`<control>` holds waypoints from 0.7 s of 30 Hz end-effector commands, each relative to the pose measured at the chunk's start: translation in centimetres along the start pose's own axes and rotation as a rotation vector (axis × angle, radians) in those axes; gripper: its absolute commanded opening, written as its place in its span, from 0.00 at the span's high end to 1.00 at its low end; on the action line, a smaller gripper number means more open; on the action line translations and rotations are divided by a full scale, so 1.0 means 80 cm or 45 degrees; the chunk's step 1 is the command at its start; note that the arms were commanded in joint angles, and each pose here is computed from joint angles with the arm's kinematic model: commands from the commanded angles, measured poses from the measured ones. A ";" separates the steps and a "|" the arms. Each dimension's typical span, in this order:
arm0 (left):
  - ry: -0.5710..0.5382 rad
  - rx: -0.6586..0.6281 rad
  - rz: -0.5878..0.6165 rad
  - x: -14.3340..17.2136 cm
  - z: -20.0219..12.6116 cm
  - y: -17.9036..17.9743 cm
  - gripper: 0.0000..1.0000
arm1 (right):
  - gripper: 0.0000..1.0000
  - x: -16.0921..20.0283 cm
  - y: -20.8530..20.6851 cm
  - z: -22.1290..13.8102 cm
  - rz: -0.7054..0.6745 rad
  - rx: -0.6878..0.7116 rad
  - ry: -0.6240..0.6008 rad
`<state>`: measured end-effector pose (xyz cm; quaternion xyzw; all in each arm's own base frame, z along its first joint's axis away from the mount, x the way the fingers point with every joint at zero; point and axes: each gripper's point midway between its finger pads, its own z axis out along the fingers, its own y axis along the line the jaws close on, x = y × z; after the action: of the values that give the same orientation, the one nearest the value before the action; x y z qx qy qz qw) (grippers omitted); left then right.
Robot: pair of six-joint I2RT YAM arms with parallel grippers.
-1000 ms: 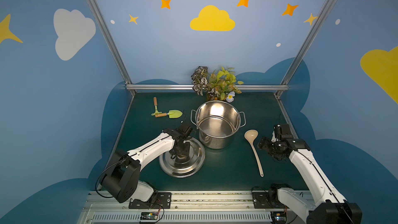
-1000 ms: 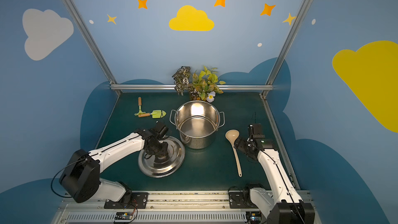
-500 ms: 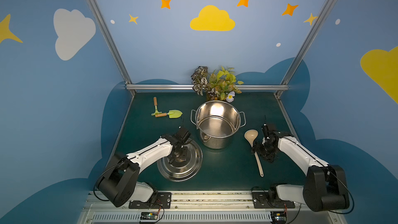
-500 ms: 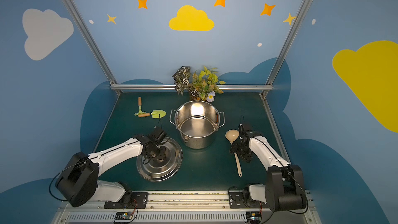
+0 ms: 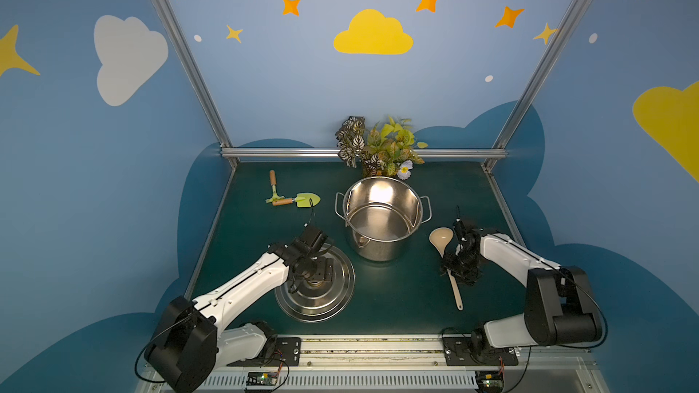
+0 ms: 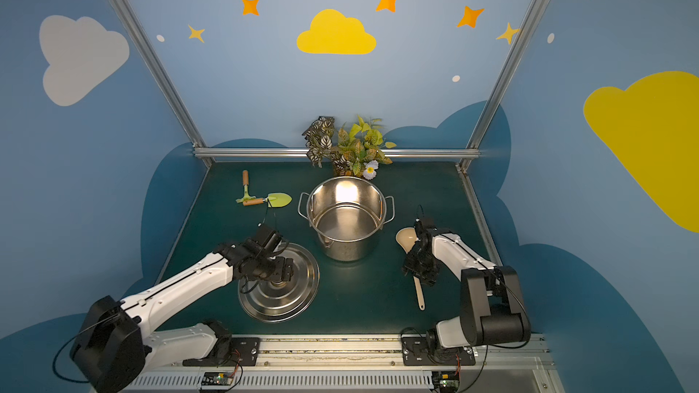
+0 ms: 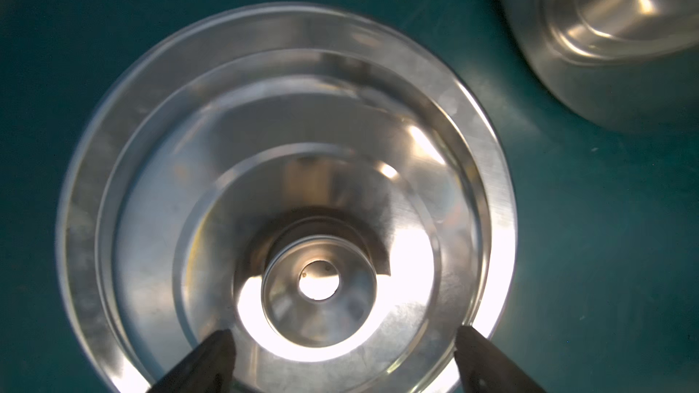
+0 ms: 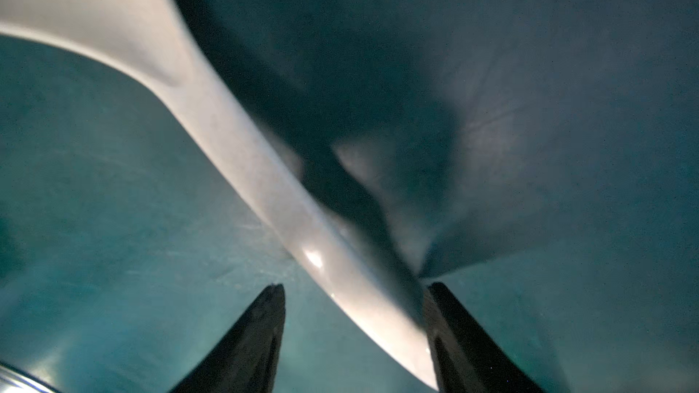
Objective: Stir the soup with a spoon
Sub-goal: Pick up the spoon from the center of the board.
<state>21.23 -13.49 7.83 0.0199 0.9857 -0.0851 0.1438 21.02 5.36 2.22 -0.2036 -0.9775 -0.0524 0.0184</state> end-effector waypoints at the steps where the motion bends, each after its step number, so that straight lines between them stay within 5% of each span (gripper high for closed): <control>1: -0.046 0.061 -0.002 -0.010 -0.024 -0.011 0.00 | 0.43 -0.009 0.008 -0.002 -0.028 -0.013 -0.017; 14: -0.336 0.273 0.002 -0.039 -0.098 -0.035 0.00 | 1.00 -0.010 0.023 -0.024 -0.040 -0.113 -0.078; 21: -0.338 0.468 0.111 -0.044 -0.128 -0.085 0.00 | 1.00 -0.006 0.041 -0.082 -0.067 -0.247 -0.188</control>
<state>21.49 -16.36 17.61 0.0460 0.9380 -0.2182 0.2653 22.44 6.73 5.87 -0.1887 -0.9752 -0.1067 -0.0453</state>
